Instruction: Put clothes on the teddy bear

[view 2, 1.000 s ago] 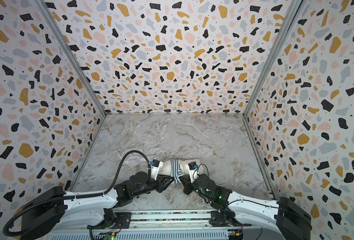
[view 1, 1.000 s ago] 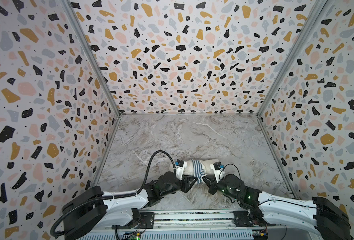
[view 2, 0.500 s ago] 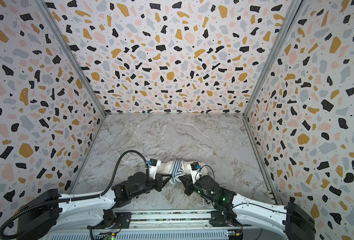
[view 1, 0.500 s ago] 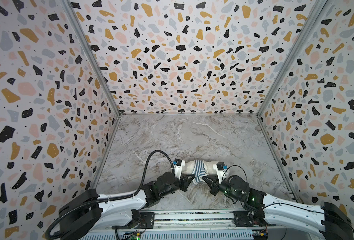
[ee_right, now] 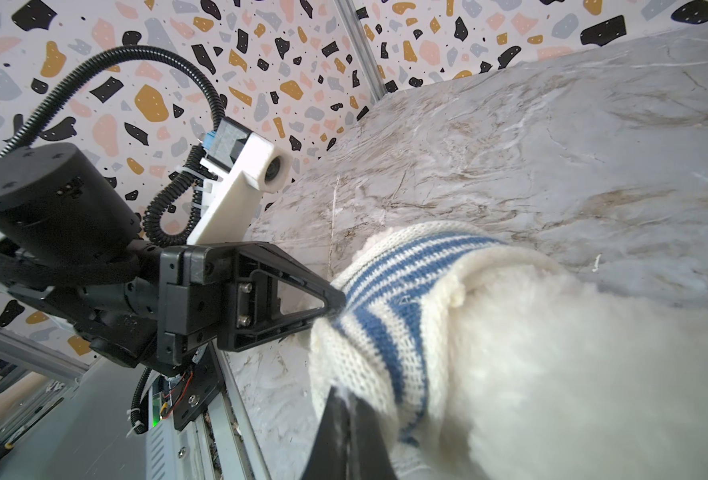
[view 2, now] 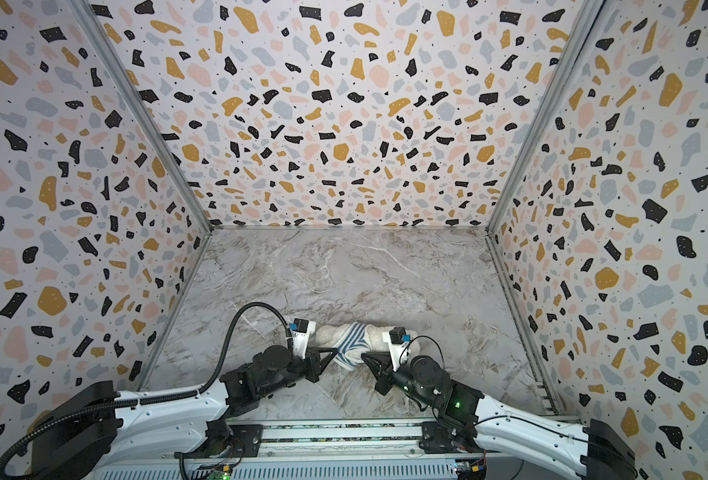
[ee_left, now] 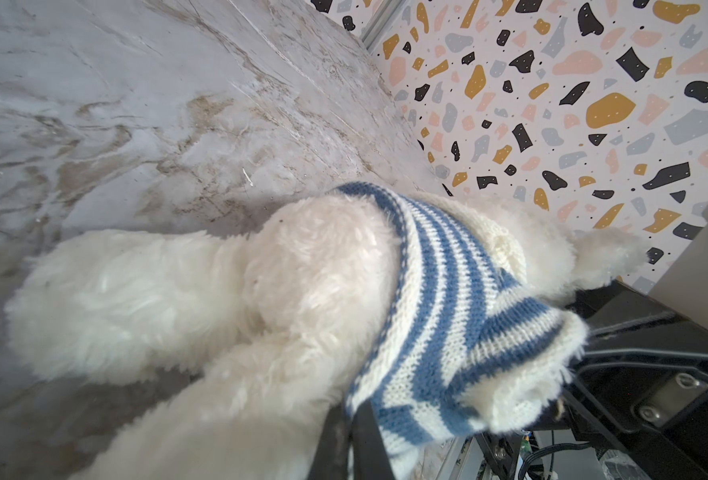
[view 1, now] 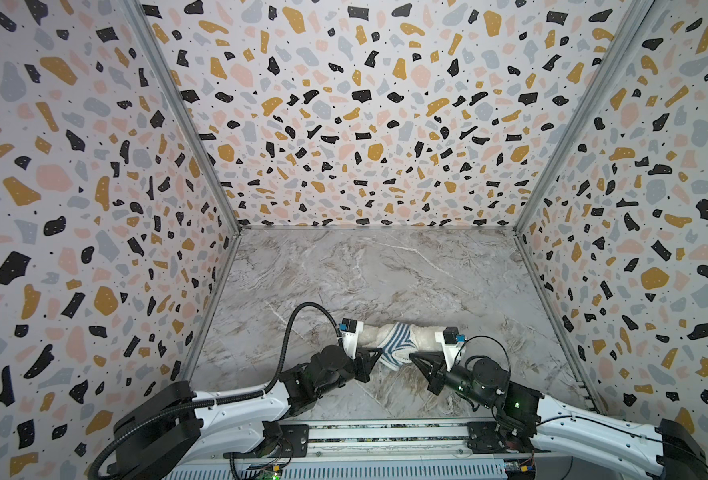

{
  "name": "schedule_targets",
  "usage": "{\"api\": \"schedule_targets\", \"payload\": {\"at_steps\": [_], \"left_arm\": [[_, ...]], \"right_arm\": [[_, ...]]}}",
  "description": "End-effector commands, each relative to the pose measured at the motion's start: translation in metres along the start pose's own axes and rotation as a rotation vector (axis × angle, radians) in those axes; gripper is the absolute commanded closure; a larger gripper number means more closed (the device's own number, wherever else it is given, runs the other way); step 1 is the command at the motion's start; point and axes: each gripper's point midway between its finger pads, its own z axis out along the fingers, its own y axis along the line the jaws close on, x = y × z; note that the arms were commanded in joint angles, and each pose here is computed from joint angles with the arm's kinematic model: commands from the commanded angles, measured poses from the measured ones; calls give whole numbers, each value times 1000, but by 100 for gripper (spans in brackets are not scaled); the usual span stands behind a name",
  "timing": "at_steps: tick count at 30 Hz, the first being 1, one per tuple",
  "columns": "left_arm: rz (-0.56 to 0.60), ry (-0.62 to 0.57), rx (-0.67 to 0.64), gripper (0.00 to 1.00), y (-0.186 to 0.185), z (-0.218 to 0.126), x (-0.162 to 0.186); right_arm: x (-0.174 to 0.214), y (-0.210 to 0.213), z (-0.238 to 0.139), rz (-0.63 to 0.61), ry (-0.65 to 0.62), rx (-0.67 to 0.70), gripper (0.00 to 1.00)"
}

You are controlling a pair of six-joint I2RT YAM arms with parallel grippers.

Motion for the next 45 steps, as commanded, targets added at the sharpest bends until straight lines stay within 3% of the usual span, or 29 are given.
{"api": "schedule_targets", "payload": {"at_steps": [1,5,11,19,22,26,28,32,38,40,43,45], "left_arm": [[69,42,-230,100,56,-4,17],[124,34,-201,100,53,-3,18],[240,-11,-187,100,45,-2,10],[243,-126,123,100,-34,-12,-22],[266,-80,58,100,-25,-5,-17],[270,-10,-276,100,44,2,-4],[224,-7,-333,100,66,-1,-2],[226,-29,-303,100,64,-1,-6],[346,-74,-103,100,10,1,-13],[356,-86,-151,100,15,1,-18],[352,-111,-350,100,53,-6,-27],[331,-115,-380,100,64,-9,-30]], "right_arm": [[-48,36,-13,-16,-180,-159,100],[-53,55,-12,-23,-164,-240,100],[-60,61,-11,95,-170,-292,100],[-52,47,3,165,-103,-210,100],[-54,52,5,174,-108,-245,100],[-72,65,-6,156,-176,-302,100],[-81,66,-15,141,-220,-310,100],[-94,71,-30,113,-265,-333,100],[-95,79,-31,120,-256,-382,100],[-95,80,-31,135,-250,-399,100],[-102,84,-36,136,-260,-430,100],[-110,87,-42,132,-271,-441,100]]}}
